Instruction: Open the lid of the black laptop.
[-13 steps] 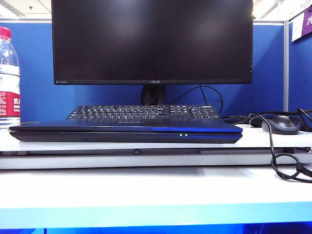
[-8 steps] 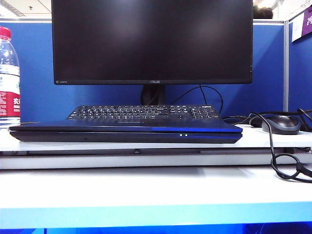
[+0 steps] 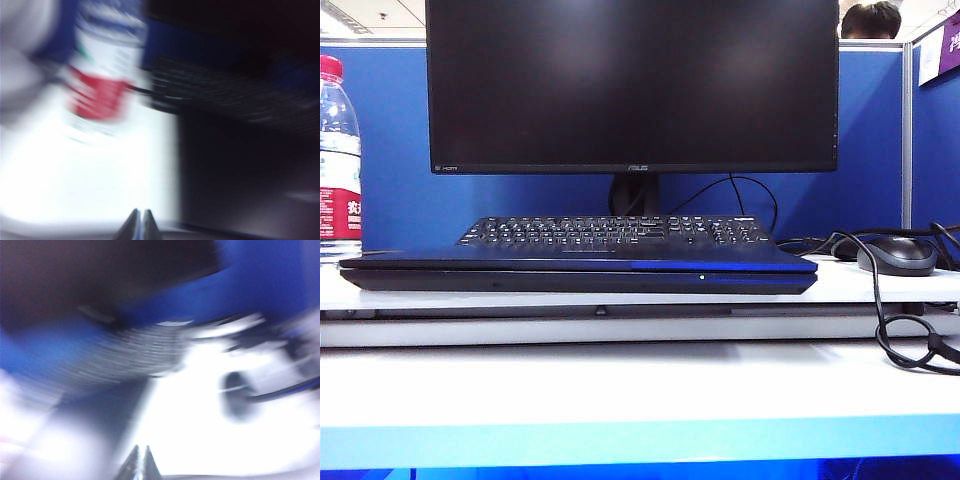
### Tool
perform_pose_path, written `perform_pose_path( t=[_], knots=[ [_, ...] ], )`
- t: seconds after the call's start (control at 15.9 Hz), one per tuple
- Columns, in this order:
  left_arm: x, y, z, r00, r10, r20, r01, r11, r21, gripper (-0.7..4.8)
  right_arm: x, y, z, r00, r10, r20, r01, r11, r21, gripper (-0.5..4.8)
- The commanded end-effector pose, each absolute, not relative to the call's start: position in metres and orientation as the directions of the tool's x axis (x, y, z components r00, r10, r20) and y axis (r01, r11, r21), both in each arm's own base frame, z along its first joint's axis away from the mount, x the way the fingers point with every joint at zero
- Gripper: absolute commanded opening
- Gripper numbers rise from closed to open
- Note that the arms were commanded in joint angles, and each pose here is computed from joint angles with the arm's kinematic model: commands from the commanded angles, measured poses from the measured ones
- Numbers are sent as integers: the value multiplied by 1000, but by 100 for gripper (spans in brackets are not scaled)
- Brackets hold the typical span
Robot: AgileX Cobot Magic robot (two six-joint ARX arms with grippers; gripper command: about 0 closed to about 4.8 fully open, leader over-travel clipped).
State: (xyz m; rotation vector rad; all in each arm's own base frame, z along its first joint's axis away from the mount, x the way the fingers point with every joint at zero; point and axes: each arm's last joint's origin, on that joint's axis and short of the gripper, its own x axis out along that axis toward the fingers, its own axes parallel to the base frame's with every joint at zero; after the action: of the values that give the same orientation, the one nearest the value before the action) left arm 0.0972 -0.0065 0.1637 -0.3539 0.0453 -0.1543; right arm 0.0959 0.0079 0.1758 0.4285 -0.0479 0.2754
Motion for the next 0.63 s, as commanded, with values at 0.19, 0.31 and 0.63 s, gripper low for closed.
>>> perform_pose_path(
  t=[0.19,0.31,0.63],
  knots=[
    [89,-20,184,760,-630,157,511,431,-744,22,84,11,210,811,376,448,-579,412,704,-1],
    [75,-21,218,624,-657,422,717,268,-643,22,64,10,241,641,329,693,-757,418,502,1],
    [15,-19,342,474,-669,573,879,314,-360,26,26,13,340,599,457,658,-759,586,284,14]
  ],
)
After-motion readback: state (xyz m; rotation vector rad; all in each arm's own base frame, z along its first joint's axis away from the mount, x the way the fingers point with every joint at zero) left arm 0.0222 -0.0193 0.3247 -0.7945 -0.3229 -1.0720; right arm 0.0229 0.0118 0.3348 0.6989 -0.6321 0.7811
